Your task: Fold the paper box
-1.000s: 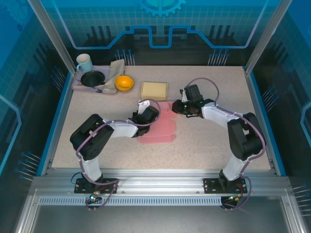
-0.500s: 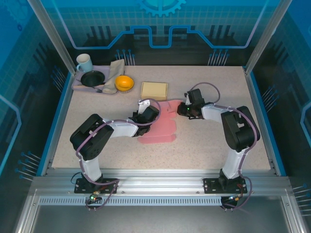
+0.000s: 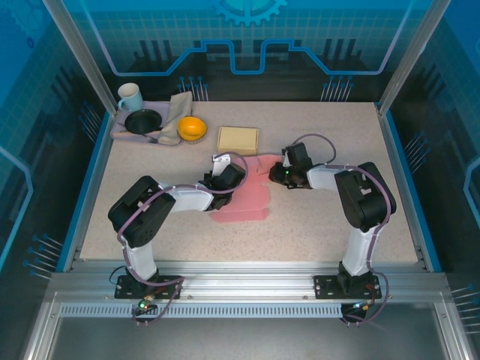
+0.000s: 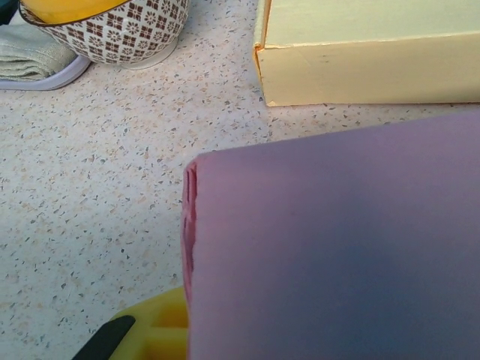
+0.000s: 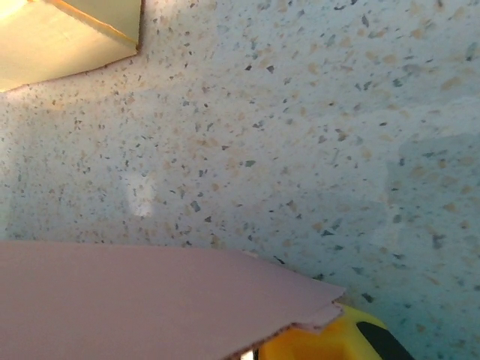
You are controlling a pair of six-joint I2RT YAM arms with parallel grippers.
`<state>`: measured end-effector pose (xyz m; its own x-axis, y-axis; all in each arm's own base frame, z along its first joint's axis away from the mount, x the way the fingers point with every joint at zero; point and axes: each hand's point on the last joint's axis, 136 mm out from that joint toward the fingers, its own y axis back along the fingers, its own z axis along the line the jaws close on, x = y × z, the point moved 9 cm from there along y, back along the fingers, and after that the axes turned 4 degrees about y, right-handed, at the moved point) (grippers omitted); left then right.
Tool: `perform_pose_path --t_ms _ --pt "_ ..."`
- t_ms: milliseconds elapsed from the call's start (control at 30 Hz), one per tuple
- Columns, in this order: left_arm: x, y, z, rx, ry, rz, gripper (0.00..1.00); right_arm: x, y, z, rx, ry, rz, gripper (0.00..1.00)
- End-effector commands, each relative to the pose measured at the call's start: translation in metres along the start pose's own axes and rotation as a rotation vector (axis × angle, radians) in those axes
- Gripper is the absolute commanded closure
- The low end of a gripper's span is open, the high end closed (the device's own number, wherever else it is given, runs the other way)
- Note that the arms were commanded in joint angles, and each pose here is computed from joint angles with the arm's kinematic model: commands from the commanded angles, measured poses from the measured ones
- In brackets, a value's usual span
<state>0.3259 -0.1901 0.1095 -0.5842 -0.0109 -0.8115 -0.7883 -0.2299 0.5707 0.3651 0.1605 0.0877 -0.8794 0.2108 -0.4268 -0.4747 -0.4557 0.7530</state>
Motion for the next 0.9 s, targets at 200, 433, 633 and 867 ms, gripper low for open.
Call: perform_pose_path --t_ms 200,433,633,867 --pt "0.020 -0.004 0.000 -0.006 -0.080 0.088 0.87 0.006 0.002 0.052 -0.148 0.034 0.017 0.86" --pt "0.020 -0.003 0.000 -0.001 -0.078 0.087 0.87 0.007 0.001 0.065 -0.166 0.051 0.027 0.86" --pt "0.019 -0.002 0.001 -0.002 -0.071 0.083 0.87 0.016 -0.010 0.066 -0.102 0.067 0.087 0.87" --pt "0.018 -0.001 0.002 -0.001 -0.065 0.080 0.87 0.038 -0.031 0.050 0.020 0.034 0.217 0.88"
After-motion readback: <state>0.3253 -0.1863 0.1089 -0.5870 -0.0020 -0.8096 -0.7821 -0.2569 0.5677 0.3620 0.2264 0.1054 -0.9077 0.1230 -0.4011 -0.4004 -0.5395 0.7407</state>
